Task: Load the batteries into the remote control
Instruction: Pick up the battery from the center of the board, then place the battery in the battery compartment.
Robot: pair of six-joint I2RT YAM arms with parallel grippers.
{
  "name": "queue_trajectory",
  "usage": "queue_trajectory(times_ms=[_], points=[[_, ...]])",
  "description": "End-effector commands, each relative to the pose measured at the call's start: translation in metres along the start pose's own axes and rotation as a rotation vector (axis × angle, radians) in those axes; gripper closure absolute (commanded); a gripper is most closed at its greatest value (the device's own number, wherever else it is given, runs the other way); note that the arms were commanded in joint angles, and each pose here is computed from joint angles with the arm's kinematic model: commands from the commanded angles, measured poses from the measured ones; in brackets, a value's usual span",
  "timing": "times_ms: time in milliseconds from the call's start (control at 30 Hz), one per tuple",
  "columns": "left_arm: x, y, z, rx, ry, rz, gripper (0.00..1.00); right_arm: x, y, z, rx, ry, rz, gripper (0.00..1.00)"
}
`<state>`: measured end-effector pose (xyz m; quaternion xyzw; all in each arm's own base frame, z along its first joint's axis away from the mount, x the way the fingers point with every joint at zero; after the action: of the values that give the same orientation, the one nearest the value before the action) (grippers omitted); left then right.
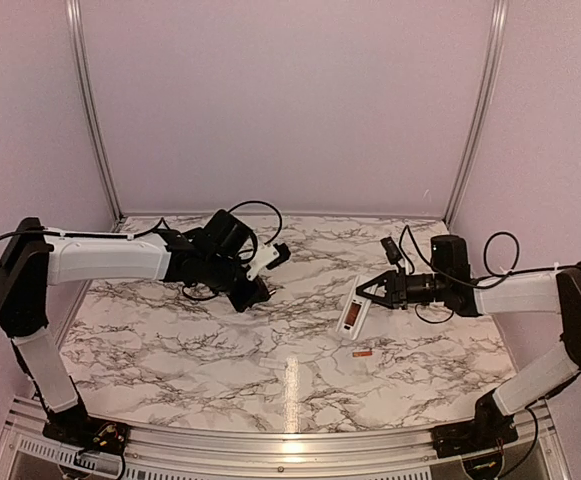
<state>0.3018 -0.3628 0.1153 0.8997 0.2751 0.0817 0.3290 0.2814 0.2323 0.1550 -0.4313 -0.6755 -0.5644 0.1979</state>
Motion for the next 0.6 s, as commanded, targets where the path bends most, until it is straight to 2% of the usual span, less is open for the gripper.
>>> queue_trajectory(times_ms=[0, 200, 300, 567], points=[[-0.009, 0.04, -0.051, -0.222, -0.015, -0.297, 1.0, 0.011, -0.001, 0.02, 0.013, 0.023, 0.016, 1.0], [-0.011, 0.019, -0.09, -0.275, 0.091, -0.558, 1.0, 0.019, -0.015, 0.05, 0.065, 0.015, 0.071, 1.0], [-0.03, 0.006, -0.102, -0.295, 0.065, -0.609, 1.0, 0.025, -0.023, 0.064, 0.083, 0.024, 0.102, 1.0], [-0.076, -0.036, -0.085, -0.211, -0.006, -0.719, 1.0, 0.029, -0.051, 0.1, 0.13, 0.051, 0.19, 1.0]])
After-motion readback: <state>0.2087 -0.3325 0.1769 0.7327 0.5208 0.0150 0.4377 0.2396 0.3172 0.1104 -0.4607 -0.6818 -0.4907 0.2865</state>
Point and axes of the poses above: each gripper's point midway between its finger pads, its own z axis out along the fingers, its own x axis along the line the jaws close on, y = z × x, the point moved 1 cm from there along -z, back along the fingers, and after that the axes turned 6 degrees about -z, right-handed, at the moved point
